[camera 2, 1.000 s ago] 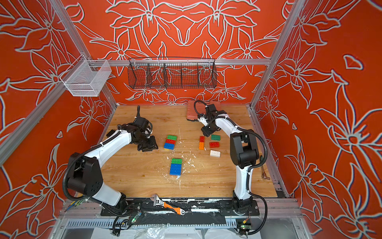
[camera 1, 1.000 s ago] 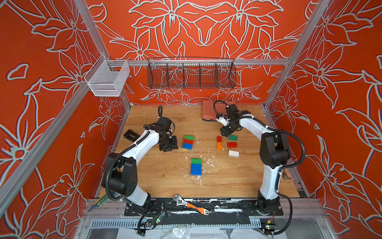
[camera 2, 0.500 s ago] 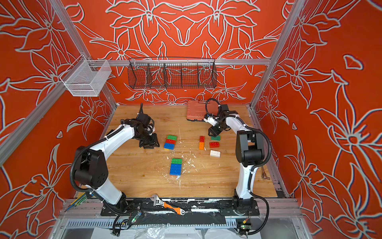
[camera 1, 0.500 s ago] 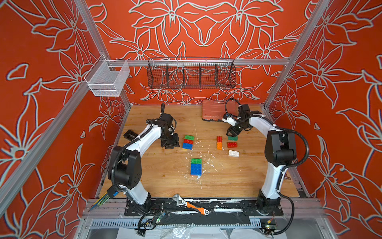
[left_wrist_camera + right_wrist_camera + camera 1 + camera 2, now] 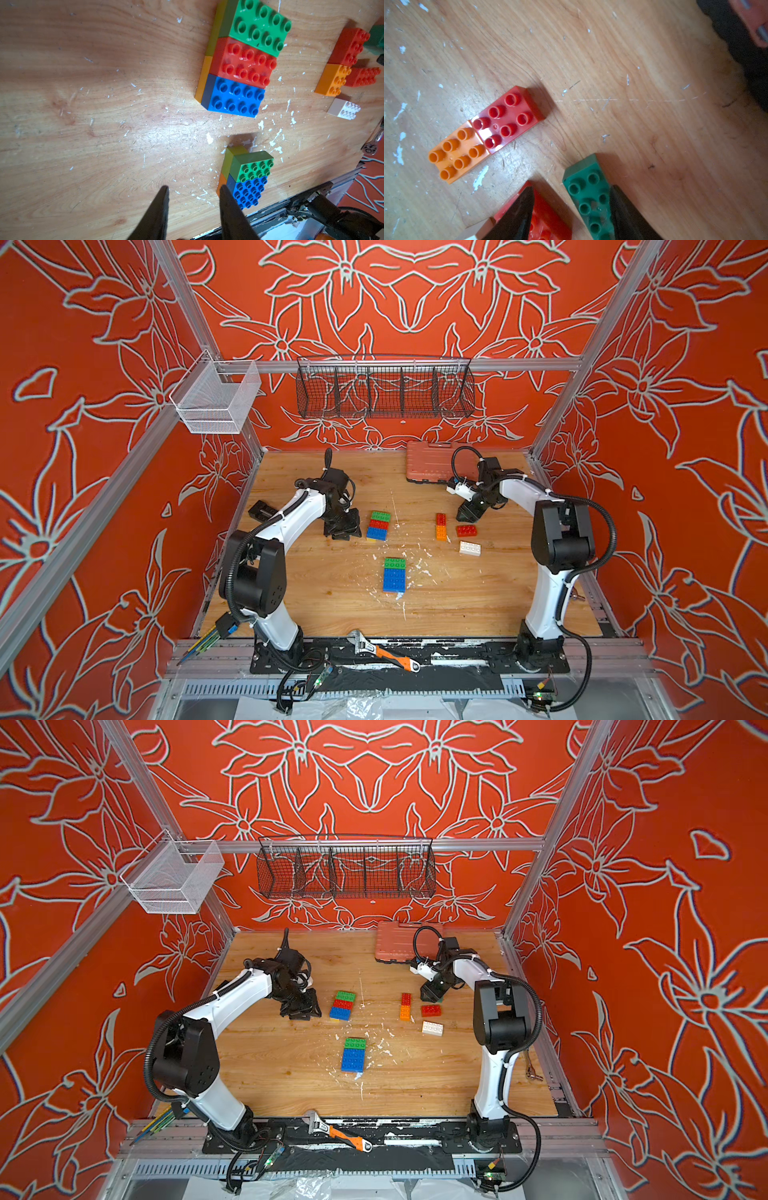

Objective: Assemble a rectangle with lego
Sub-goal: Pick up the lego brick from the center of the board.

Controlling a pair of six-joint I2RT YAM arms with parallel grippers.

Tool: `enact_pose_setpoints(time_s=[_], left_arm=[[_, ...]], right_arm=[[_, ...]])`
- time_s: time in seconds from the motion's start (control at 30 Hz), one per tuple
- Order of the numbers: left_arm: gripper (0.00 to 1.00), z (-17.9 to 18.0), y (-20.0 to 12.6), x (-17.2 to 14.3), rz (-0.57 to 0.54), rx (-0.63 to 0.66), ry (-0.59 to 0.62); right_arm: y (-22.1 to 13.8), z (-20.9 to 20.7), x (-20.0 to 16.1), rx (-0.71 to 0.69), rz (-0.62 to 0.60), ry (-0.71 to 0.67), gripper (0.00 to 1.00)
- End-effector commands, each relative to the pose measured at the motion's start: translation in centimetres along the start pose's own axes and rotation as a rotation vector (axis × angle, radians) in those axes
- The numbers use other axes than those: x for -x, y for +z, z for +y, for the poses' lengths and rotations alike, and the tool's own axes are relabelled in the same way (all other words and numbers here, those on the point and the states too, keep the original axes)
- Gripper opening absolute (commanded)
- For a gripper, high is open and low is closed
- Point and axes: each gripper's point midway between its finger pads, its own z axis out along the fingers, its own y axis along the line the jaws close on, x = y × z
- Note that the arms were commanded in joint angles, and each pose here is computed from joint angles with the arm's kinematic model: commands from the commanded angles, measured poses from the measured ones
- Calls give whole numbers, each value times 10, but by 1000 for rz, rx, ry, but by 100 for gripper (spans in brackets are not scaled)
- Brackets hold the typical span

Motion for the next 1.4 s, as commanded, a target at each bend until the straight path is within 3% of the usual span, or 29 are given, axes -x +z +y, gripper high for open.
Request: enact_pose_setpoints(time_s=[0.0, 0.33, 0.6, 0.77, 0.93, 1.07, 1.37], left_arm=[[39, -1, 0, -1, 24, -11, -1], [40, -3, 2, 2, 29, -21, -4], [39, -1, 3, 0, 36, -13, -8], [39, 0, 1, -3, 32, -8, -7], [39, 1, -1, -6, 25, -12, -20], [39, 1, -3, -8, 13, -14, -30], [39, 3, -7, -13, -4, -9, -43]], right_arm=[[7, -8, -8, -10, 35, -21, 59], [12, -17, -14, -34, 54, -9, 47], [14, -20, -16, -53, 66, -13, 30], [9, -28, -12, -116, 78, -34, 12], [-9, -16, 12, -146, 38, -103, 11], [-25, 9, 35, -84, -21, -151, 12], [-29, 47, 52, 3, -3, -242, 12]])
